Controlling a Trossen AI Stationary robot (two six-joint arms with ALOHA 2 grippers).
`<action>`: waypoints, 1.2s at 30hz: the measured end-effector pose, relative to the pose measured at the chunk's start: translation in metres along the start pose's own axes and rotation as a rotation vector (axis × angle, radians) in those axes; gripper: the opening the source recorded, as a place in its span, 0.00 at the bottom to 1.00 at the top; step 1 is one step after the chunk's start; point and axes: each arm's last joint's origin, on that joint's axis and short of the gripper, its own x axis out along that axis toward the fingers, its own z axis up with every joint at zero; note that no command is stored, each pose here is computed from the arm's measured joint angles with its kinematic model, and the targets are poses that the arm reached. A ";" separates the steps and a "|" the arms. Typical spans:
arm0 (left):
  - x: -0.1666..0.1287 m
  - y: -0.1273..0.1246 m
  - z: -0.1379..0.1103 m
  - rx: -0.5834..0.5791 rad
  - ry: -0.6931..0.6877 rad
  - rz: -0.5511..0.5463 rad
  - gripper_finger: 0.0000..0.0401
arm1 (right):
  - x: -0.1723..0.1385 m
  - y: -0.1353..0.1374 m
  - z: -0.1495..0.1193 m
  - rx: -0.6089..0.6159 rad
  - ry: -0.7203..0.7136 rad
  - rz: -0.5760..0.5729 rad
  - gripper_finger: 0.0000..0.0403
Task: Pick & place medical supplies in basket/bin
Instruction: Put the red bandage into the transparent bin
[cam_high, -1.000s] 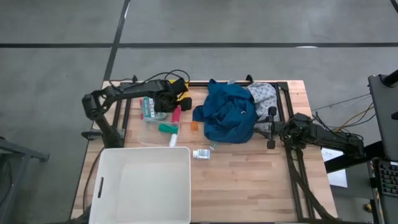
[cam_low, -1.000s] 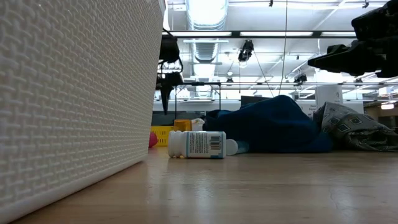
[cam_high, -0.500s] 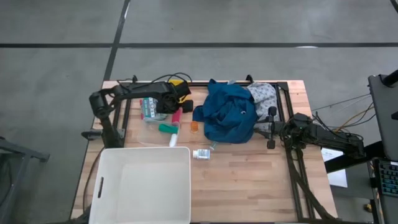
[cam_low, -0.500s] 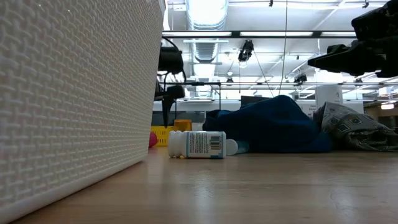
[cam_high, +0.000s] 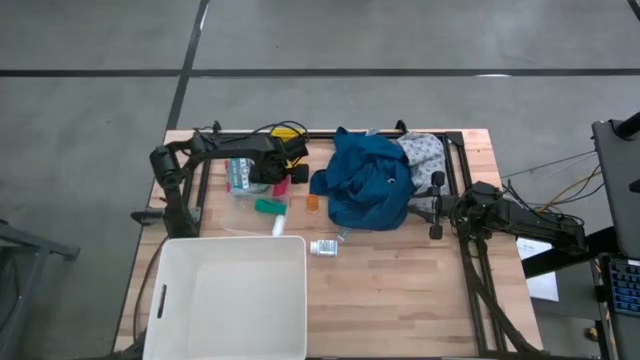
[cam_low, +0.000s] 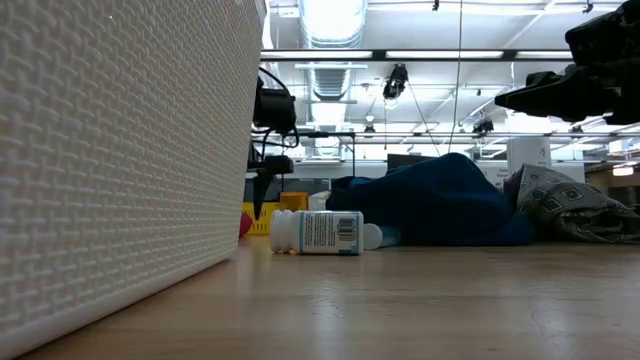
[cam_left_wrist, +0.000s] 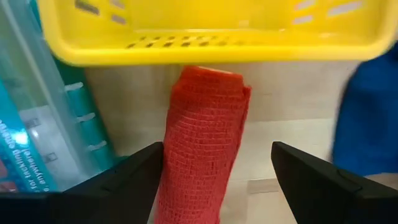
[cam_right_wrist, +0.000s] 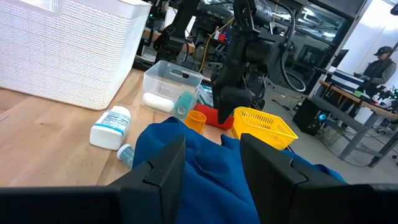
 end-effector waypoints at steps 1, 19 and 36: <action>0.002 0.001 -0.001 0.000 0.003 0.006 0.75 | 0.000 0.000 0.000 0.000 0.000 0.000 0.37; 0.020 0.010 -0.009 -0.004 0.050 -0.020 0.64 | 0.000 0.000 0.000 0.000 0.000 0.001 0.37; 0.019 0.009 -0.010 -0.001 0.115 -0.065 0.38 | 0.000 0.000 0.000 0.000 0.001 0.001 0.37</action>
